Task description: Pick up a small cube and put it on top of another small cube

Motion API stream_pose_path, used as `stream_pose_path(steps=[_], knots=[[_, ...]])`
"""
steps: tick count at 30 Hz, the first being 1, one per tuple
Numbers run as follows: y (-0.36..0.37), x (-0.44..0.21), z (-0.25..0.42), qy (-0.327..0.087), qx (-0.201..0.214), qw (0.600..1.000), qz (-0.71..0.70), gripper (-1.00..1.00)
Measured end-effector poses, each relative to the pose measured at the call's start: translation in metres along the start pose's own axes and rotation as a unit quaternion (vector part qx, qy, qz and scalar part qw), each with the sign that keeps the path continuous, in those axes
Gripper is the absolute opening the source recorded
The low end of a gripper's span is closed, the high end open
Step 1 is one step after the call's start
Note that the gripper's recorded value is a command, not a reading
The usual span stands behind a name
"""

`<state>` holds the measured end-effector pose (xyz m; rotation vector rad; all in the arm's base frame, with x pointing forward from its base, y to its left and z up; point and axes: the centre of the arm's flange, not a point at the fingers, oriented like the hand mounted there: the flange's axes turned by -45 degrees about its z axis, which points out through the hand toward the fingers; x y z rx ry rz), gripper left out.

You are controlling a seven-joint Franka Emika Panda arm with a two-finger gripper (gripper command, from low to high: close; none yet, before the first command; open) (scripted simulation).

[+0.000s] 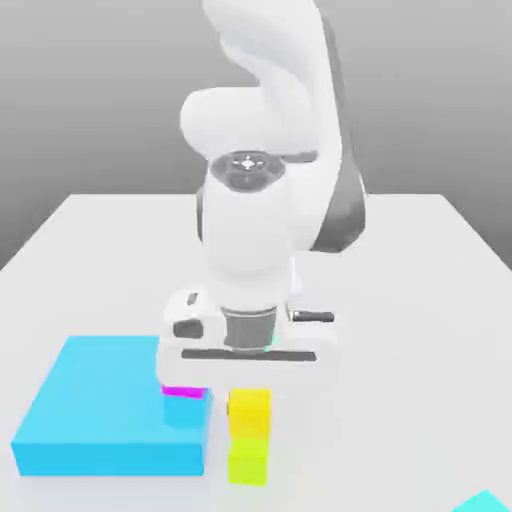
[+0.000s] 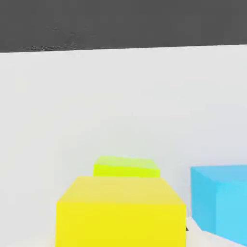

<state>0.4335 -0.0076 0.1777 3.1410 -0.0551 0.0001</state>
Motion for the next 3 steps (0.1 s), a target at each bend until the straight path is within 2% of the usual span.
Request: stream_pose_path(steps=[3], knots=[[0.0, 0.0, 0.0, 0.0, 0.0, 1.0, 0.0, 1.0]])
